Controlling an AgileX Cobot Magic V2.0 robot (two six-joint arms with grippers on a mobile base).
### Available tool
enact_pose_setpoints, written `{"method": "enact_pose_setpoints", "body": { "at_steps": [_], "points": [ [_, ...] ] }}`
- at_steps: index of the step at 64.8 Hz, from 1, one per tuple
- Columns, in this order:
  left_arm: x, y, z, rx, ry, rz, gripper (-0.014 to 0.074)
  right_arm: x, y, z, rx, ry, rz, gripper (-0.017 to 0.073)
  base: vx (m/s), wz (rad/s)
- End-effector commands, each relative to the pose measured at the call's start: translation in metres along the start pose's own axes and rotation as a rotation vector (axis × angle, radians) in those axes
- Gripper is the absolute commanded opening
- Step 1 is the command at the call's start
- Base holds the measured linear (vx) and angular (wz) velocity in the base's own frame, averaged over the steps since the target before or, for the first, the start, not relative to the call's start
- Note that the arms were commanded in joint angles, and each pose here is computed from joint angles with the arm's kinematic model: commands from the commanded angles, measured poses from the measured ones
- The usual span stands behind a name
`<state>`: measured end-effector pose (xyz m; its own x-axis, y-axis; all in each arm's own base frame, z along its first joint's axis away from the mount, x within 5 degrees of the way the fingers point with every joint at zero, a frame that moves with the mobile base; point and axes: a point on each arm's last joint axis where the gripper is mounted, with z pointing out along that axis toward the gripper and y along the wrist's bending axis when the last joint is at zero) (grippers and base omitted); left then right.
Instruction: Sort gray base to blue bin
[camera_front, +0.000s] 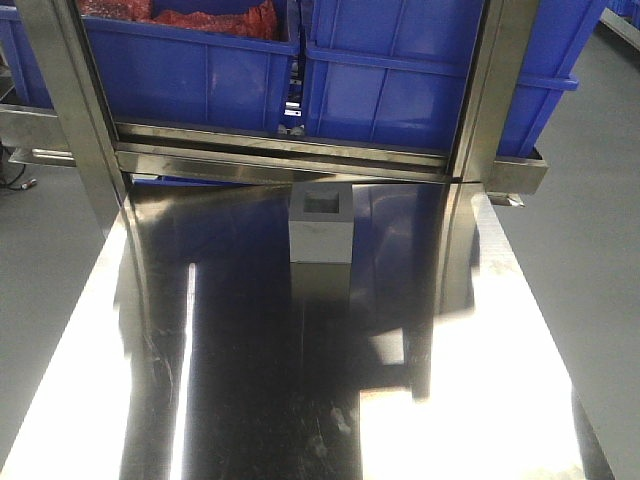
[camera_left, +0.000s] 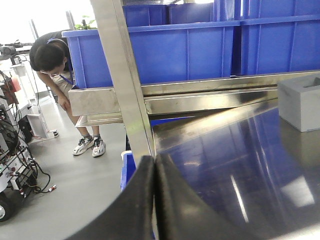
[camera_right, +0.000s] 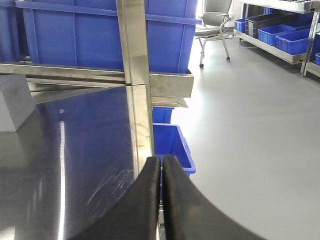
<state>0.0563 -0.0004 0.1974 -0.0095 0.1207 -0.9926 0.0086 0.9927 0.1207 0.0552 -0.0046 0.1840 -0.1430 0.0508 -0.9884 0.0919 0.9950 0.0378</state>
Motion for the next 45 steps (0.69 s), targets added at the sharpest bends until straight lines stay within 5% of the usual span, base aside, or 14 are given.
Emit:
{"method": "enact_pose_setpoints", "body": {
  "at_steps": [1,45],
  "points": [
    [-0.0139,0.0018,-0.0021,-0.014,-0.102,-0.005,-0.0006,-0.0068,0.0001,-0.0003,0.0,-0.076,-0.014,-0.0005,0.0,0.0],
    [-0.0139,0.0018,-0.0021,-0.014,-0.102,-0.005,-0.0006,-0.0068,0.0001,-0.0003,0.0,-0.076,-0.014,-0.0005,0.0,0.0]
  ]
}}
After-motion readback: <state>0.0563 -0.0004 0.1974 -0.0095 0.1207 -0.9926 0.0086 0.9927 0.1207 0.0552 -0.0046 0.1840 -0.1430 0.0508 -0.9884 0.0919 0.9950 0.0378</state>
